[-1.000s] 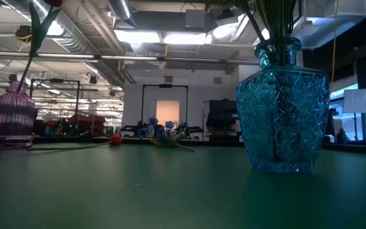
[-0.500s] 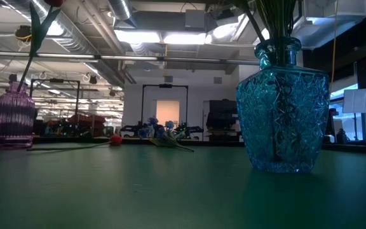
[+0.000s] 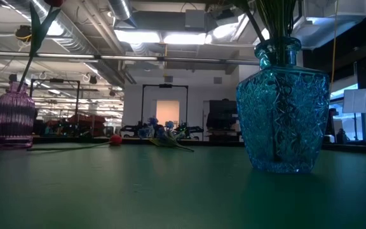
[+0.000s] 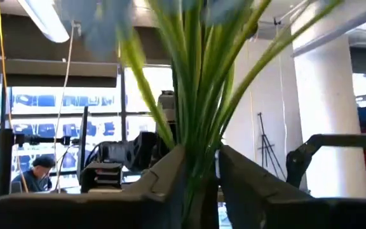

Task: Sort flowers into vase by color
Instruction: Put the left blue flower into the purple vase

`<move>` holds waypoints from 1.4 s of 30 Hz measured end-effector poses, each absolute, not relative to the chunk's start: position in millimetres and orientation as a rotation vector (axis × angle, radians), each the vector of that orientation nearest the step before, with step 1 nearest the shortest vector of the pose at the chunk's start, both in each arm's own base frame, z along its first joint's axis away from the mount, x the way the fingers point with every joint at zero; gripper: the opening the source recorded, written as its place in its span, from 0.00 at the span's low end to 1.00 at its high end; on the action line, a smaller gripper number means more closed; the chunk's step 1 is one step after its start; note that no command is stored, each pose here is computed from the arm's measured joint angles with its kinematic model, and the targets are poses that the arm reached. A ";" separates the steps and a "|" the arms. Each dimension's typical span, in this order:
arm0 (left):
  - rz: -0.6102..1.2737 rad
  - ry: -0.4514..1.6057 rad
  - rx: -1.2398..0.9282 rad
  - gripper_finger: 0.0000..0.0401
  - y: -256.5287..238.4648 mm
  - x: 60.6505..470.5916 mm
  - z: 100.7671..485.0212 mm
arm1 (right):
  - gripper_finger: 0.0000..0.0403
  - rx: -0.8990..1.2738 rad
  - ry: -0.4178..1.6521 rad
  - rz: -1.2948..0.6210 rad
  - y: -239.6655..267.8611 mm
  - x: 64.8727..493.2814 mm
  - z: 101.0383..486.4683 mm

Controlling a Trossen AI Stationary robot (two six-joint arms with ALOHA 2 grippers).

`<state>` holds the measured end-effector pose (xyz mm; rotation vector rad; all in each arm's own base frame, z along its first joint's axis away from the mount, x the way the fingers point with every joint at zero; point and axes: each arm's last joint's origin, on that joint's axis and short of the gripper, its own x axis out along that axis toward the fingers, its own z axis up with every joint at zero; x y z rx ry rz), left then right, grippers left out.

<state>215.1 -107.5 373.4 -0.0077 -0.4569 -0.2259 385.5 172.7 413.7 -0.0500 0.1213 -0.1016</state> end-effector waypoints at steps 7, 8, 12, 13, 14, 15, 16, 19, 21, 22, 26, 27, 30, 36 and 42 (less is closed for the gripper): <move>-0.212 -0.419 -0.010 0.33 -105.3 221.1 368.4 | 0.02 -0.047 0.169 -0.103 172.5 384.6 410.7; -0.210 -0.417 -0.013 0.35 -104.3 221.6 368.2 | 0.02 -0.047 0.168 -0.103 172.5 384.6 410.7; -0.204 -0.372 0.021 0.38 -102.3 224.5 363.9 | 0.04 -0.047 0.167 -0.107 172.4 384.6 410.8; -0.201 -0.361 0.041 0.39 -102.2 225.3 362.6 | 0.05 -0.047 0.167 -0.112 172.2 384.6 410.8; -0.200 -0.360 0.049 0.40 -102.4 225.4 362.2 | 0.05 -0.047 0.167 -0.112 172.2 384.6 410.8; -0.201 -0.361 0.053 0.41 -102.8 226.1 361.7 | 0.04 -0.047 0.166 -0.113 172.2 384.6 410.9; -0.205 -0.364 0.062 0.42 -103.3 226.7 361.4 | 0.03 -0.047 0.166 -0.113 172.2 384.6 410.9; -0.257 -0.363 0.093 0.44 -106.2 229.2 358.6 | 0.02 -0.048 0.167 -0.117 170.5 385.5 410.7; -0.263 -0.375 0.093 0.45 -107.1 230.5 358.4 | 0.02 -0.047 0.164 -0.117 169.6 386.0 411.0; -0.245 -0.389 0.091 0.46 -107.1 231.4 358.9 | 0.03 -0.047 0.164 -0.119 169.3 386.2 410.9; -0.180 -0.451 0.099 0.47 -106.7 234.1 361.5 | 0.04 -0.044 0.162 -0.130 165.3 388.0 411.2; -0.181 -0.461 0.099 0.47 -106.6 234.5 361.8 | 0.04 -0.044 0.162 -0.135 163.8 388.6 411.2; -0.182 -0.465 0.061 0.47 -105.5 235.5 361.9 | 0.03 -0.041 0.161 -0.136 163.8 388.6 411.2; -0.112 -0.448 0.000 0.33 -99.1 238.1 361.5 | 0.09 -0.047 0.168 -0.146 164.1 388.2 410.4; -0.003 -0.406 -0.012 0.05 -100.9 230.7 363.3 | 0.29 -0.052 0.176 -0.139 166.6 387.0 409.3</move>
